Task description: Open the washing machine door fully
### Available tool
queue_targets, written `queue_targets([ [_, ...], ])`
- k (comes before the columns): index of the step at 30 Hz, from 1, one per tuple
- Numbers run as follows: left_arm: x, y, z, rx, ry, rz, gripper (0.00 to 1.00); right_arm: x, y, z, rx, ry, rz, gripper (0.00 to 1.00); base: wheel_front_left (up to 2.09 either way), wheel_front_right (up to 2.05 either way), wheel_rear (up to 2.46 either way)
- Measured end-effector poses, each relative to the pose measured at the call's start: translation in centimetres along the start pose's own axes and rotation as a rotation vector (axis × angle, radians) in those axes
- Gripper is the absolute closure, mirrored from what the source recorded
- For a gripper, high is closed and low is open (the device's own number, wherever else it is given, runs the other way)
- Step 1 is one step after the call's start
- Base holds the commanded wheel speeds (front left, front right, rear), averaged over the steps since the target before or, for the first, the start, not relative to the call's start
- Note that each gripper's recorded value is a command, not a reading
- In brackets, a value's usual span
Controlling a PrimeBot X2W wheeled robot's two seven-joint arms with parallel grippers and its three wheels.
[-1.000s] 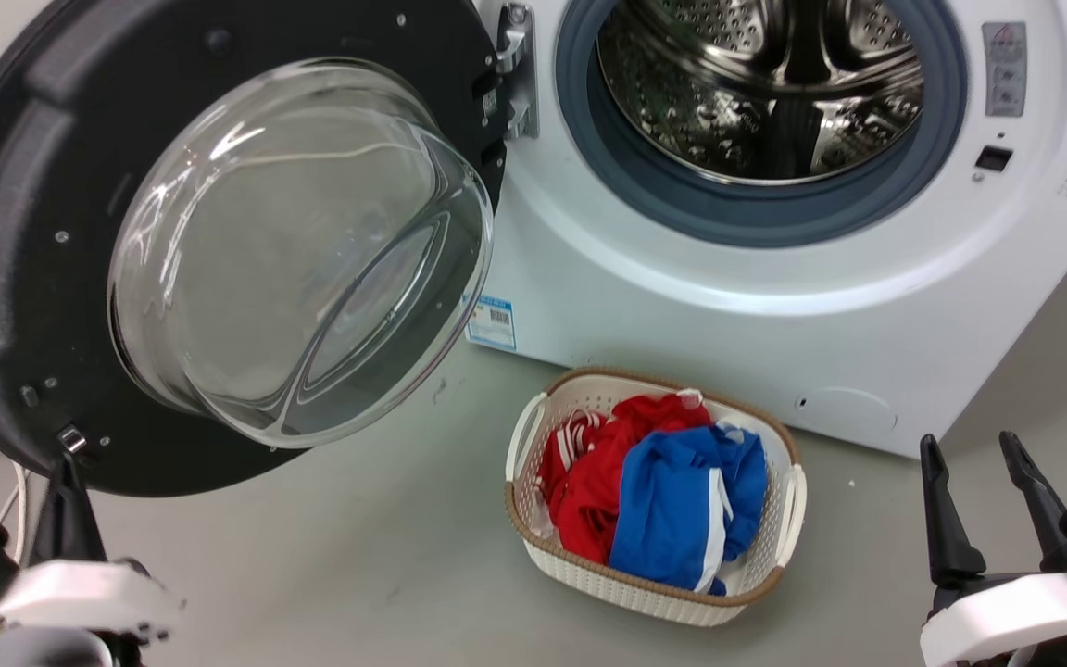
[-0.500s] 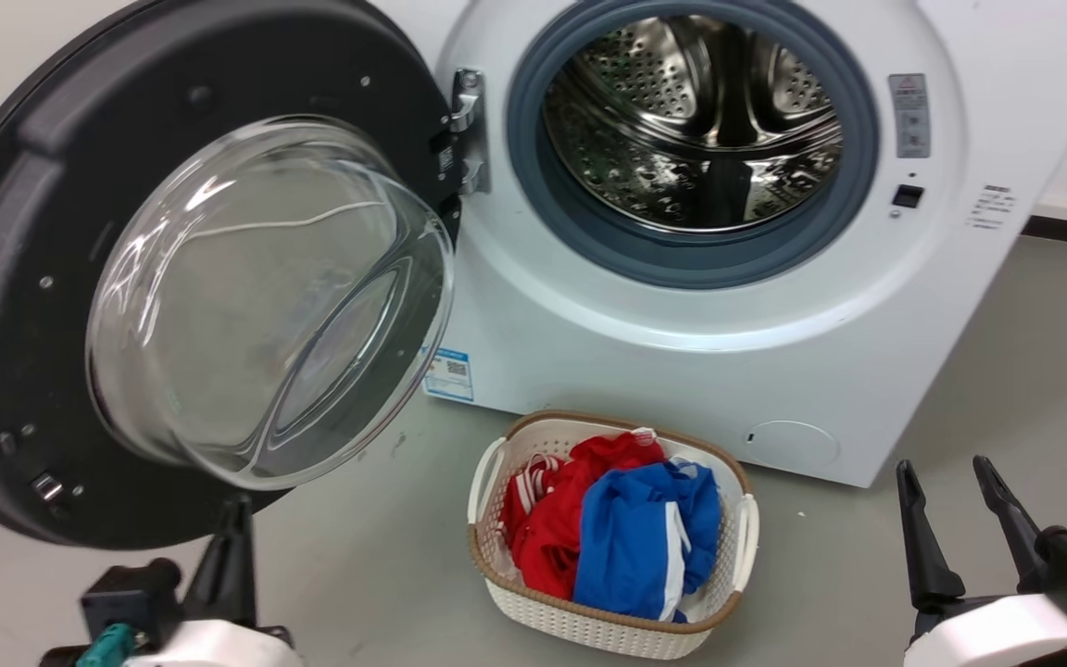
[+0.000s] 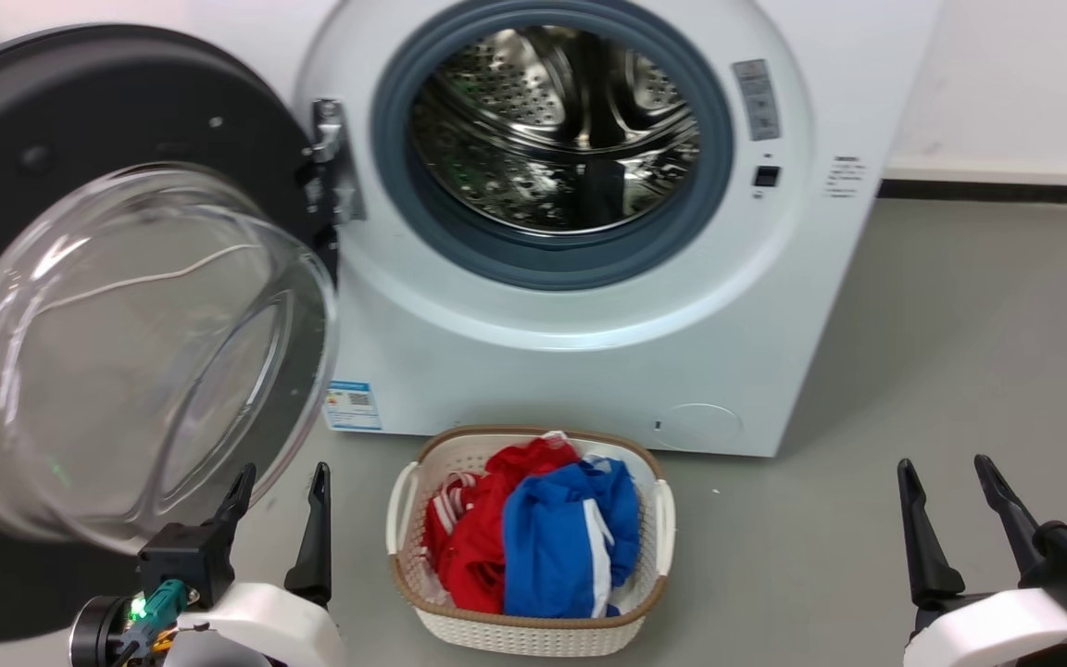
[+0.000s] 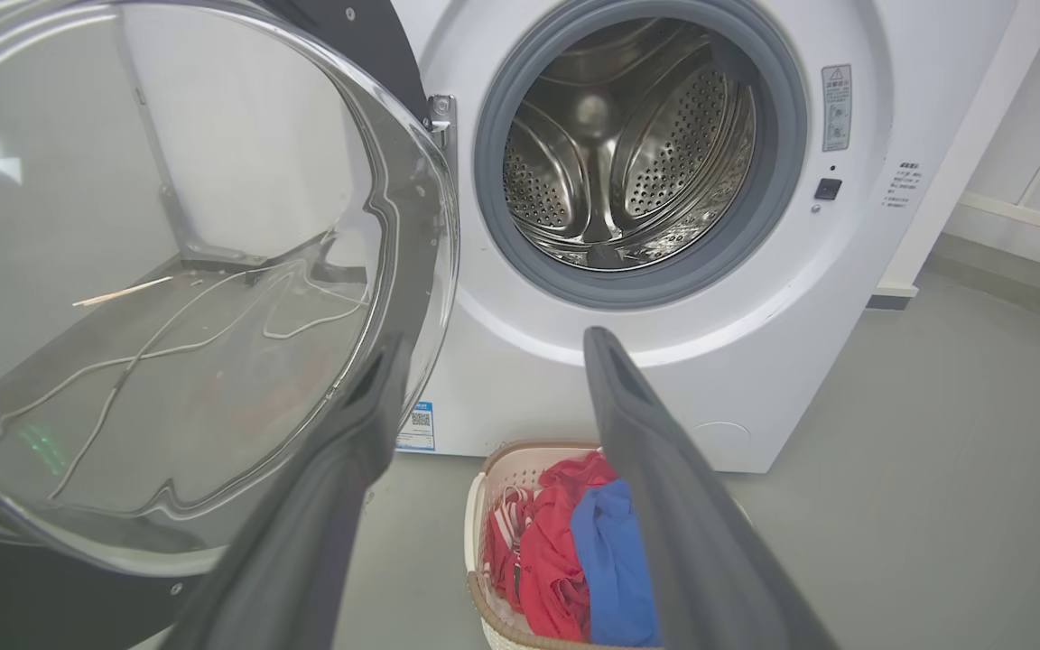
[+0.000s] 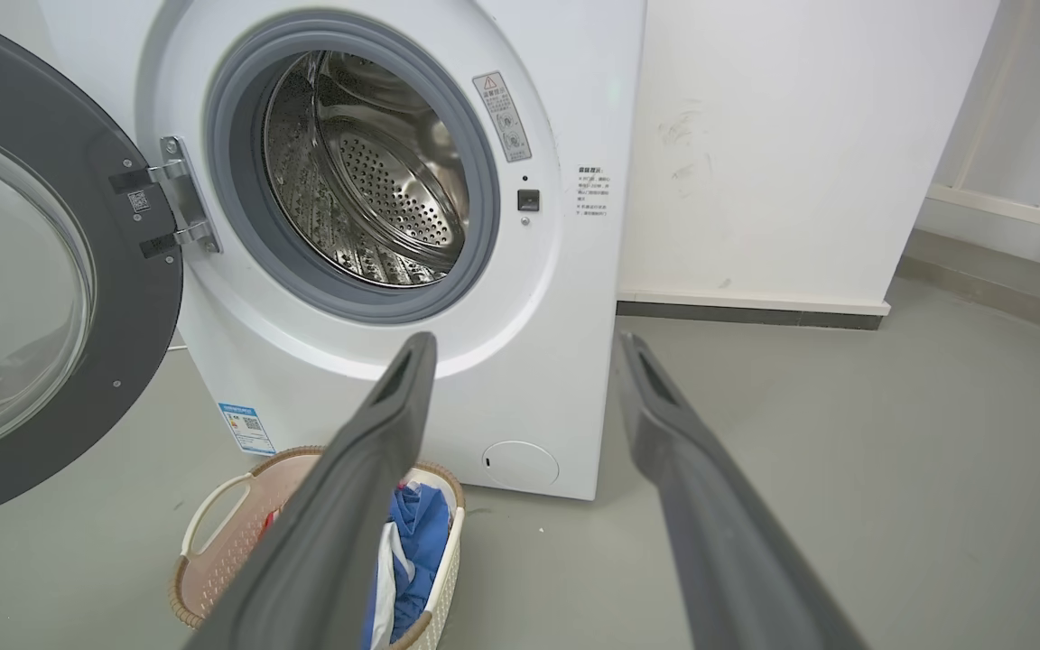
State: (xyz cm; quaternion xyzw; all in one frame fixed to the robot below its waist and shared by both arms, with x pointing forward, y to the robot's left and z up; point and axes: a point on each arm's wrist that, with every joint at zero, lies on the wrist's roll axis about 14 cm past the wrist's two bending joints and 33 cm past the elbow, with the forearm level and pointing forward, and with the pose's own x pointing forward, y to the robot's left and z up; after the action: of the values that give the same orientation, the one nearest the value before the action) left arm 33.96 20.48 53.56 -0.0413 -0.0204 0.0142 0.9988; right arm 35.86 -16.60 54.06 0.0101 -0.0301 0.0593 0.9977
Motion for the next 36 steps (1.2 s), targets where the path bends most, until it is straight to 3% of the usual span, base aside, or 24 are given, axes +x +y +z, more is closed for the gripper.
queue_targets([
  [16, 3.0, -3.6, -2.0, 0.057, 0.054, -0.124, 0.00, -2.4, -3.1, -0.9, 0.014, 0.022, -0.108, 0.00, 0.00, 0.00, 0.00],
  [36, 3.1, -3.1, -2.3, 0.057, 0.060, -0.110, 0.00, -2.2, -3.3, -1.1, 0.030, 0.020, -0.113, 0.00, 0.00, 0.00, 0.00],
])
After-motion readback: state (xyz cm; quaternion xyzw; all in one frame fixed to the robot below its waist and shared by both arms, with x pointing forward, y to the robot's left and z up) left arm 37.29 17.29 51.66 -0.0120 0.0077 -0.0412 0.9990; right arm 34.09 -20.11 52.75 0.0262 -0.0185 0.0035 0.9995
